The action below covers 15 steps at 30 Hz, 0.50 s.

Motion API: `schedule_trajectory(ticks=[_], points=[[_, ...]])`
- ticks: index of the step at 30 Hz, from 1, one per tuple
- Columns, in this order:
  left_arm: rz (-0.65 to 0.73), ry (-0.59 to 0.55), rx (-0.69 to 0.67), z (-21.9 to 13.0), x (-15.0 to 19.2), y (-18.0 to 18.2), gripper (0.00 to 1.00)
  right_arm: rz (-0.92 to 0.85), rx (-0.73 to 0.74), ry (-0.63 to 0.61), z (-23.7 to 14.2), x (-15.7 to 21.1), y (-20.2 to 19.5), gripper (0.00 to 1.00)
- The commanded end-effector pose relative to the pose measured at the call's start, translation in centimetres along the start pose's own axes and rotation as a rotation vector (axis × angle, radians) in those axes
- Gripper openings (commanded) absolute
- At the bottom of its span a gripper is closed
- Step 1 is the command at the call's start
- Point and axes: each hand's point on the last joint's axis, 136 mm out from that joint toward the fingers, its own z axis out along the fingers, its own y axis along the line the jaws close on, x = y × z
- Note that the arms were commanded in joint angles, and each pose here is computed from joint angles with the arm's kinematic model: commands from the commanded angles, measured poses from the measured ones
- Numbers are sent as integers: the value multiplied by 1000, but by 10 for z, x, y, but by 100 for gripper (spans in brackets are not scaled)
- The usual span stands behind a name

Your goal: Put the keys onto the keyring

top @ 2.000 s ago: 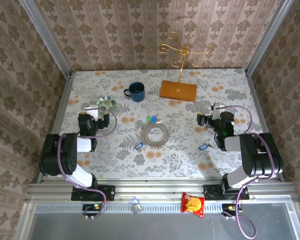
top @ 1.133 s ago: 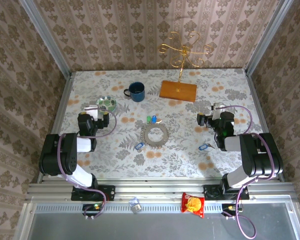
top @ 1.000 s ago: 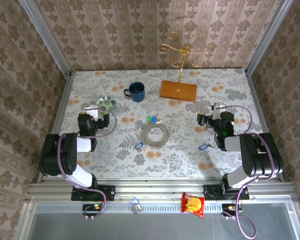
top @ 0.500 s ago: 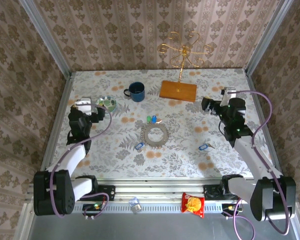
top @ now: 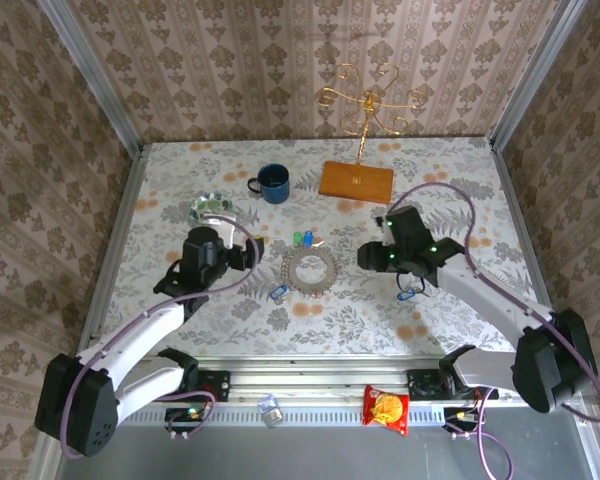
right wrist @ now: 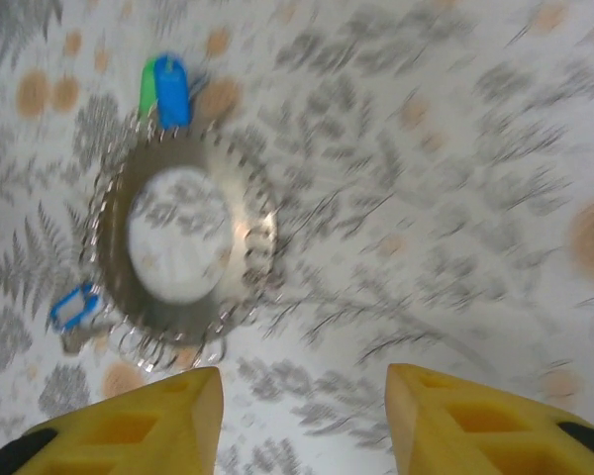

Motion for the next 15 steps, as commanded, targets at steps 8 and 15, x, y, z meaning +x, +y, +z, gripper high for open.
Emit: schedule_trajectory(ticks=[8,15], points=[[-403,268,-108,-12,79,-9,82,-169,98,242,38,52,64,39],[-448,288,-134,-17,88,-5,81,-100,183,215,56,50,58,24]])
